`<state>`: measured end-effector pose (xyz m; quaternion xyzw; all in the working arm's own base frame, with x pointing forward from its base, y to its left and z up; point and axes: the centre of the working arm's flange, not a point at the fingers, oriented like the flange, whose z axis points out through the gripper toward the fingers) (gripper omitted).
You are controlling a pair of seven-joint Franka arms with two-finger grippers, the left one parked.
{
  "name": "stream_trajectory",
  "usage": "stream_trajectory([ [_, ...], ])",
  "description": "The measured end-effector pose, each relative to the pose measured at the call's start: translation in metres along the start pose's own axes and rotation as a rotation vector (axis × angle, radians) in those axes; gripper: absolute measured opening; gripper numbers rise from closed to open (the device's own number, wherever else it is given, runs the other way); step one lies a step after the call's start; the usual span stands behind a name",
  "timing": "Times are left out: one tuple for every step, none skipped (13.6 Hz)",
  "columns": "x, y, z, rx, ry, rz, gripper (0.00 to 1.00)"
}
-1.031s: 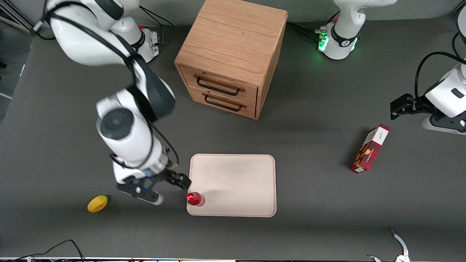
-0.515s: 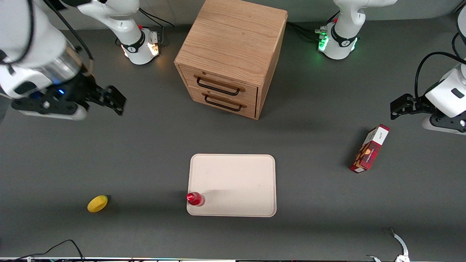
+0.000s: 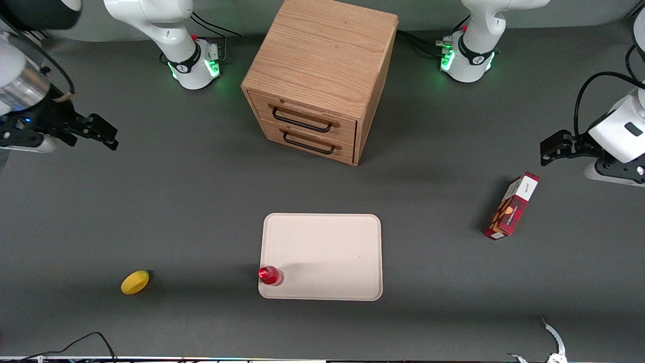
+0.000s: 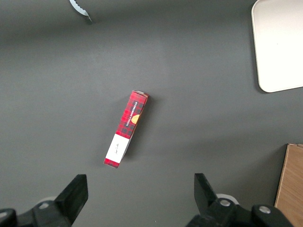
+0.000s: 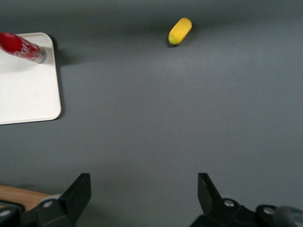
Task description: Place coke bottle on tray
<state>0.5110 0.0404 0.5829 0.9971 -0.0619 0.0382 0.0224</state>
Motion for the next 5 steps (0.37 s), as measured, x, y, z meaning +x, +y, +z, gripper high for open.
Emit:
stream_trajectory([
  [-0.008, 0.000, 0.013, -0.002, 0.001, -0.005, 1.00],
  [-0.013, -0.001, 0.017, -0.002, 0.002, -0.010, 1.00],
  [-0.014, -0.002, 0.014, -0.001, 0.007, -0.014, 1.00],
  [-0.014, -0.004, 0.006, 0.006, 0.004, -0.014, 1.00],
  [-0.013, -0.006, -0.003, 0.021, -0.014, -0.010, 1.00],
])
